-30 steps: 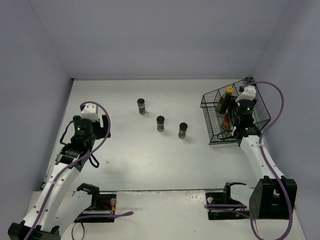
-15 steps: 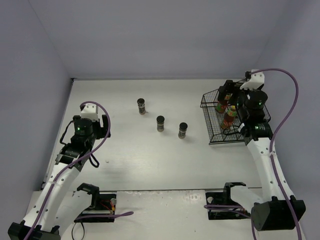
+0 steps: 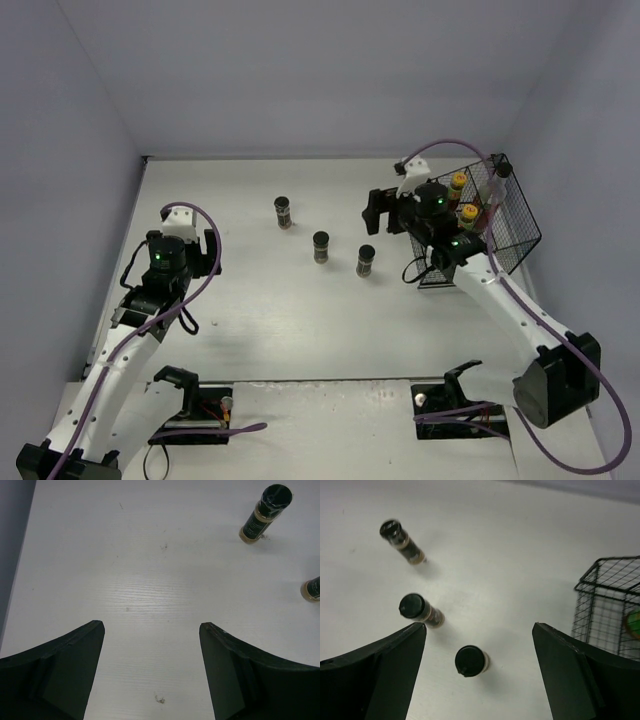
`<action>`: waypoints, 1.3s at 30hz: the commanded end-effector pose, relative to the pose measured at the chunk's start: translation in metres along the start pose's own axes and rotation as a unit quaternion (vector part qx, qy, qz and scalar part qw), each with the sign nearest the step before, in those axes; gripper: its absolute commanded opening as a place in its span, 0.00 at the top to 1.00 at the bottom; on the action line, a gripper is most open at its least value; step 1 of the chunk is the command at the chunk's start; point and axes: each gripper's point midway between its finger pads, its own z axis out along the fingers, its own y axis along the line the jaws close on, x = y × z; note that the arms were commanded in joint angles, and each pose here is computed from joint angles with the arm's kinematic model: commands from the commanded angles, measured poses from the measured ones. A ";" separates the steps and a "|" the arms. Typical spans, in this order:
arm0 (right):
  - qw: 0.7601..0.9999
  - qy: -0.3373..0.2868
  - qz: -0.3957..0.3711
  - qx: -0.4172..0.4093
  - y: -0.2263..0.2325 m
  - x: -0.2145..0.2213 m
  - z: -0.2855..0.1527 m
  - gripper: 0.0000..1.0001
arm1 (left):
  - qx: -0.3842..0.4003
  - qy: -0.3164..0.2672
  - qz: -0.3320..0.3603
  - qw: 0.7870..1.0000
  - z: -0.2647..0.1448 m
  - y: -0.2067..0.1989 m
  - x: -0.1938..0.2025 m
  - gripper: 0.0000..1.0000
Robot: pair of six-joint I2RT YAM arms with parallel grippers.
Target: Organize the condiment bottles
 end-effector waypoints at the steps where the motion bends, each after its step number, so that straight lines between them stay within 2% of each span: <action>1: 0.999 0.025 0.010 -0.022 0.018 0.023 0.019 0.10 | 0.011 -0.030 -0.004 0.999 0.001 -0.006 -0.019 0.23; 9: 0.994 0.110 0.021 -0.020 0.027 0.092 0.044 0.19 | 0.011 -0.029 -0.003 1.000 0.001 -0.006 -0.018 0.23; 16: 0.988 0.149 0.020 -0.010 0.025 0.123 0.045 0.25 | 0.012 -0.030 -0.004 0.999 0.000 -0.006 -0.019 0.23; 20: 0.987 0.159 0.019 -0.001 0.022 0.133 0.044 0.34 | 0.012 -0.032 -0.004 0.999 0.000 -0.006 -0.020 0.23; 25: 0.986 0.164 0.012 0.012 0.016 0.136 0.045 0.57 | 0.009 -0.032 -0.004 0.999 0.000 -0.005 -0.020 0.23; 28: 0.988 0.152 0.009 0.016 0.015 0.126 0.044 0.74 | 0.009 -0.031 -0.003 0.999 0.000 -0.004 -0.020 0.23; 29: 0.990 0.142 0.009 0.017 0.016 0.116 0.044 0.83 | 0.010 -0.031 -0.003 0.999 0.000 -0.005 -0.020 0.23; 30: 0.991 0.133 0.006 0.021 0.015 0.108 0.044 0.86 | 0.009 -0.031 -0.003 0.999 0.000 -0.004 -0.020 0.23; 33: 0.995 0.094 -0.005 0.032 0.013 0.069 0.043 0.93 | 0.010 -0.031 -0.003 0.999 0.000 -0.005 -0.020 0.23; 39: 0.996 0.016 0.005 0.091 -0.027 -0.011 0.038 0.96 | 0.008 -0.031 -0.003 0.999 0.000 -0.004 -0.020 0.23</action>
